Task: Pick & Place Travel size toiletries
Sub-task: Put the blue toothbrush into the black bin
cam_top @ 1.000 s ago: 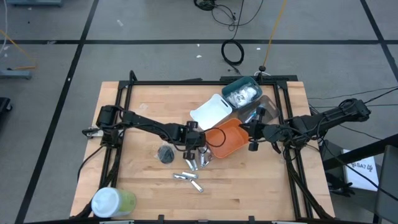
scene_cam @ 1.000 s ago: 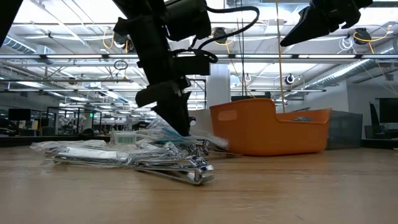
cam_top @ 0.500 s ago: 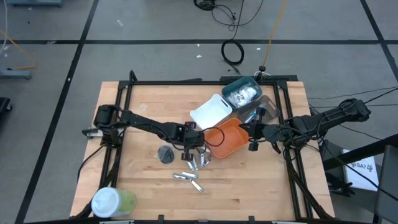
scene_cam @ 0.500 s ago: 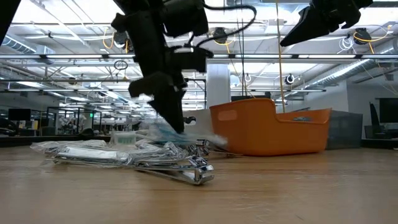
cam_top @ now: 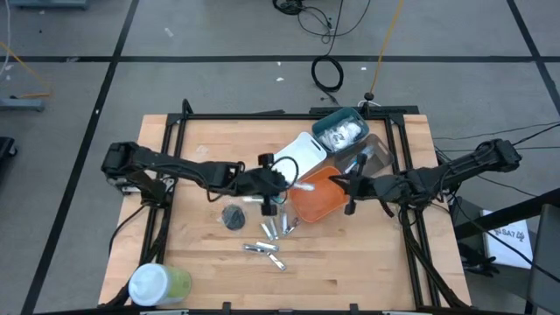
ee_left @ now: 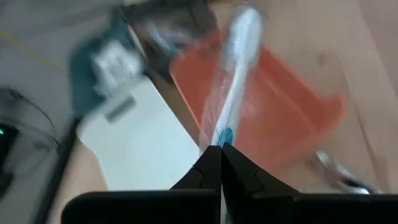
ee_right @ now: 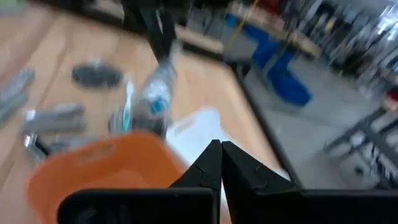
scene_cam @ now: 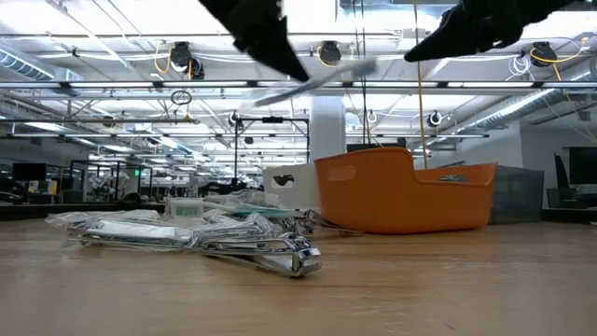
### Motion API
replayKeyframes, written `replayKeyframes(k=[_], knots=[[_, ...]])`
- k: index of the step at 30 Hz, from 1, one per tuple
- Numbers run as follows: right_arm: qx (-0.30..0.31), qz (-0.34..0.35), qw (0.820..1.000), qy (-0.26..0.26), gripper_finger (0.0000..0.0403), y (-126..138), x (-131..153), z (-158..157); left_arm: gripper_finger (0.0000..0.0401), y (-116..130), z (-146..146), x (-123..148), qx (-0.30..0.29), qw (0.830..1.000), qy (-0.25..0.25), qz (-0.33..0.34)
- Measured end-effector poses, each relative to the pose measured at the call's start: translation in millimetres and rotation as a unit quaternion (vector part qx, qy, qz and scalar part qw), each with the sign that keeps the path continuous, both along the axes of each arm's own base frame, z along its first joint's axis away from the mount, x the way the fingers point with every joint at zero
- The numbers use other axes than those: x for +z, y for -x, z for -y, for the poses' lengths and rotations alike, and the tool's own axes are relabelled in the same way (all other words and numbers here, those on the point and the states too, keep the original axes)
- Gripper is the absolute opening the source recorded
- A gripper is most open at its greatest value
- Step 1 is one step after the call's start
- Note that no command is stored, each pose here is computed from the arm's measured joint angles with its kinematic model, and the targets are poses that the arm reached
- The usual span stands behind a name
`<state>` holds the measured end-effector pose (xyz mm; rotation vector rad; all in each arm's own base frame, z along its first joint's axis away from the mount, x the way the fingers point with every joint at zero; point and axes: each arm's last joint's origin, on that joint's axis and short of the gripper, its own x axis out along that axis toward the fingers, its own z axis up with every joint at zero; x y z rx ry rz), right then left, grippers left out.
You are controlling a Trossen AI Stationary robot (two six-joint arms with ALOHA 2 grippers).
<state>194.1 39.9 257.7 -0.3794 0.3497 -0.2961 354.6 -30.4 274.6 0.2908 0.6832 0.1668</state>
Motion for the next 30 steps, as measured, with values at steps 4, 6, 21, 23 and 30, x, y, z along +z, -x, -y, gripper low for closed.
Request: replayKeyframes(k=[4, 6, 21, 23, 30], knots=[[0.011, 0.069, 0.997, 0.031, 0.0008, -2, -20, 1, 0.0, -8, -6, 12, -0.009, 0.998, -0.023, 0.065], [0.021, 0.1, 0.994, 0.041, 0.0027, -2, -26, 3, 0.0, -10, -8, 14, -0.009, 0.996, -0.03, 0.079], [0.125, 0.248, 0.96, -0.039, 0.0245, -18, -33, 22, 0.0, -15, -11, 23, -0.04, 0.991, -0.037, 0.123], [0.138, 0.261, 0.955, -0.03, 0.0246, -19, -31, 21, 0.0, -15, -11, 22, -0.039, 0.991, -0.037, 0.12], [0.164, 0.264, 0.95, -0.022, 0.0197, -21, -33, 19, 0.0, -15, -13, 22, -0.036, 0.992, -0.037, 0.119]])
